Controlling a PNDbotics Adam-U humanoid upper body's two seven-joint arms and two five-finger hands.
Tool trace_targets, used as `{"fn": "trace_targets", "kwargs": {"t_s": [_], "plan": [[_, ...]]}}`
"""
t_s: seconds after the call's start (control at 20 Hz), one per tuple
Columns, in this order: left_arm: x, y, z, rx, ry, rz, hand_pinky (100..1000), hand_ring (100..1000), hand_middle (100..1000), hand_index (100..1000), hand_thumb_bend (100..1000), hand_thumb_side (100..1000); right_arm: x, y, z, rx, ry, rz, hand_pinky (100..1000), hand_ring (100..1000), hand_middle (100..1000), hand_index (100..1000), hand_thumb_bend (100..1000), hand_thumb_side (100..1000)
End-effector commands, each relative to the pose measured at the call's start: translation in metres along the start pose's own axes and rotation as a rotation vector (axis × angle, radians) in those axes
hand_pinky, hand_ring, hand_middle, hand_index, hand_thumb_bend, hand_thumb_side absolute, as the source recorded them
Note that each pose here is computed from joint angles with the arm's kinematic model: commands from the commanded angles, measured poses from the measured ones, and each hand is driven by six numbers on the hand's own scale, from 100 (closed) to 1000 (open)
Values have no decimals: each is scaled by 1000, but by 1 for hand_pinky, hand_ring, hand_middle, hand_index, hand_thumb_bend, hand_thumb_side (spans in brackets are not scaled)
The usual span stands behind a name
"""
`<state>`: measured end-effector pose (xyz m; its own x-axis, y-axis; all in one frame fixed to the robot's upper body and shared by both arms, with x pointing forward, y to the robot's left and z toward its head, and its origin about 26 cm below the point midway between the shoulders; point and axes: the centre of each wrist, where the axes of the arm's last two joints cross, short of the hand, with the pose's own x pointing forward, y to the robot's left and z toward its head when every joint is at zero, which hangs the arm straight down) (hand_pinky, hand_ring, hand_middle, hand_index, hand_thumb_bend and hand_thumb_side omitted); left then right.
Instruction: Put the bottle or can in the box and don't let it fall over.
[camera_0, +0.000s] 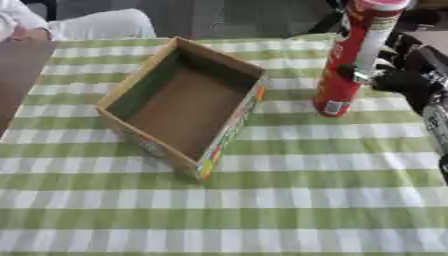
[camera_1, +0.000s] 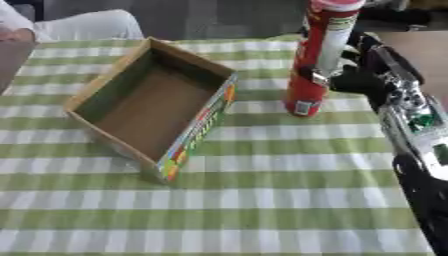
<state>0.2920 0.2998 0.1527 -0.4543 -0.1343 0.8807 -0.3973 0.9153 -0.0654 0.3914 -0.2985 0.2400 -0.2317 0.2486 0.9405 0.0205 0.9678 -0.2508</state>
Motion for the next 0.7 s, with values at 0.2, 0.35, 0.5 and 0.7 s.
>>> {"fn": "trace_targets", "kwargs": {"t_s": [0.2, 0.35, 0.5, 0.7], "plan": [[9, -1, -4, -12, -34, 8, 708, 772, 761, 823, 467, 354, 8, -2, -11, -23, -13, -6, 1000, 1000, 1000, 977, 632, 100], [9, -1, -4, -14, -34, 10, 709, 771, 761, 823, 465, 355, 8, 0, -16, -23, -8, -16, 1000, 1000, 1000, 977, 632, 100], [9, -1, -4, -14, -33, 11, 709, 771, 761, 823, 464, 355, 8, 2, -20, -18, -8, -28, 1000, 1000, 1000, 972, 631, 100], [9, -2, -3, -15, -33, 13, 709, 771, 761, 822, 461, 358, 9, 5, -23, -16, -13, -37, 1000, 1000, 1000, 918, 615, 100]]}}
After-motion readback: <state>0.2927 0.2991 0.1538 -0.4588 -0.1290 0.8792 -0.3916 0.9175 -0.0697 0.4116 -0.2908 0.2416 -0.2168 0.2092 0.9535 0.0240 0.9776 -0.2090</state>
